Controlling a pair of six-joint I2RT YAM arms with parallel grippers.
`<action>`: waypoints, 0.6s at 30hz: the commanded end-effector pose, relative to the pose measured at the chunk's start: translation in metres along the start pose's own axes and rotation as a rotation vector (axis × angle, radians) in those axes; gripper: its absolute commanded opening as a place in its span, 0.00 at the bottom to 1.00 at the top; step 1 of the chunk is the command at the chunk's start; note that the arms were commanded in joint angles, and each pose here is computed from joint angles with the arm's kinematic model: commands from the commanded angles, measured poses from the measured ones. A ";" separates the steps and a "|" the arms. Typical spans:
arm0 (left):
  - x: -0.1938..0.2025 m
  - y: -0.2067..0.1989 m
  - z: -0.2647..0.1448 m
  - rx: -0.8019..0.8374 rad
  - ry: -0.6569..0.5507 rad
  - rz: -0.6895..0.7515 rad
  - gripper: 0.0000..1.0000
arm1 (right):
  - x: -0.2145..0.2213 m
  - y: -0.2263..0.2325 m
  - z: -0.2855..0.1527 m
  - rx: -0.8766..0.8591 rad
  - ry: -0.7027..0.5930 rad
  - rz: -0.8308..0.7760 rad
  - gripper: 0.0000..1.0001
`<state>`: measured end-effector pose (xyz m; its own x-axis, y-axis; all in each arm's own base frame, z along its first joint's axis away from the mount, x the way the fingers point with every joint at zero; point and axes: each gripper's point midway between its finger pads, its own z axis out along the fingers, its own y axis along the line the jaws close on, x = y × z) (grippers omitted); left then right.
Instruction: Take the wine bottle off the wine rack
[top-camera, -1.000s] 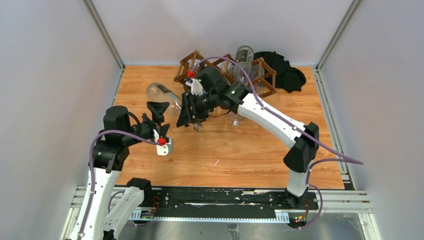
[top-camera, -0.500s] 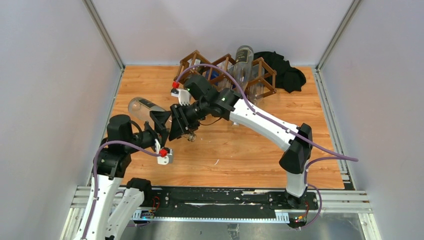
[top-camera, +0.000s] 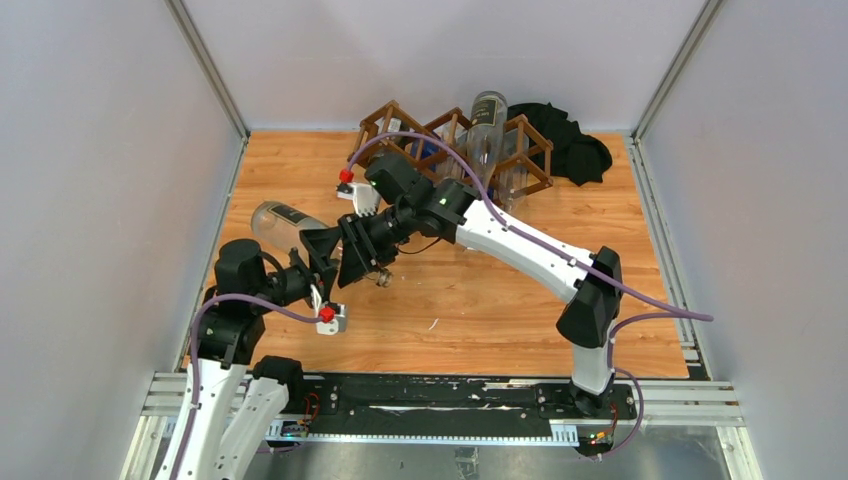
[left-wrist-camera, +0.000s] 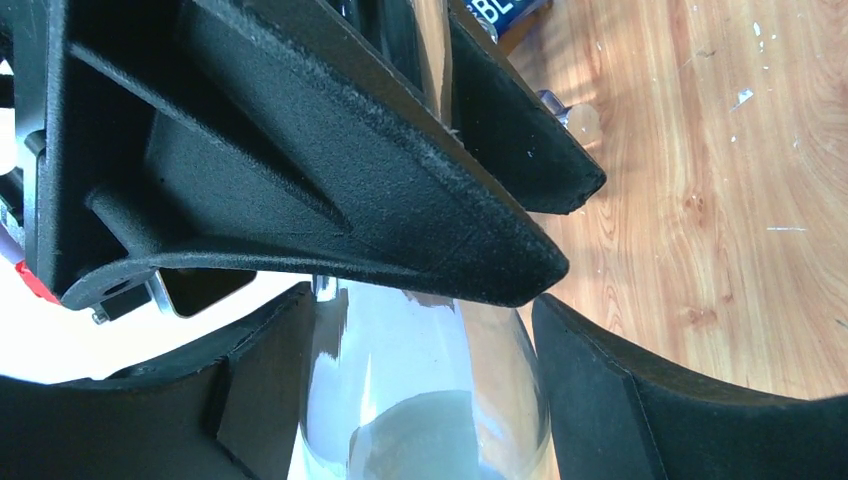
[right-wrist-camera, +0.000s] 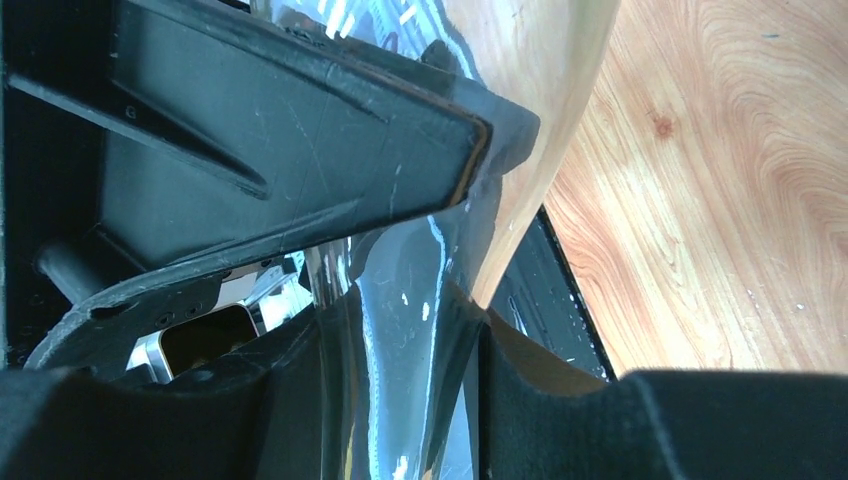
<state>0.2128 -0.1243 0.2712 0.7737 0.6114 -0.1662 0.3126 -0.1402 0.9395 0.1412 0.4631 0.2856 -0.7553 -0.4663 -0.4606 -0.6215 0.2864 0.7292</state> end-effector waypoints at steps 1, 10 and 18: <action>0.005 0.002 0.007 -0.052 0.002 0.041 0.00 | -0.032 0.029 -0.025 -0.143 -0.114 -0.146 0.50; 0.016 0.012 0.016 -0.205 0.021 0.124 0.00 | -0.026 0.002 -0.031 -0.060 -0.131 -0.120 0.71; 0.026 0.021 0.010 -0.258 0.074 0.047 0.00 | -0.035 -0.013 -0.057 0.015 -0.197 -0.107 0.72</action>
<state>0.2308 -0.1203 0.1906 0.6824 0.6610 -0.3122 0.4459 -0.0381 0.8942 0.1711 0.4457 0.3033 -0.7240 -0.3824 -0.5741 -0.6771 0.2352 0.6973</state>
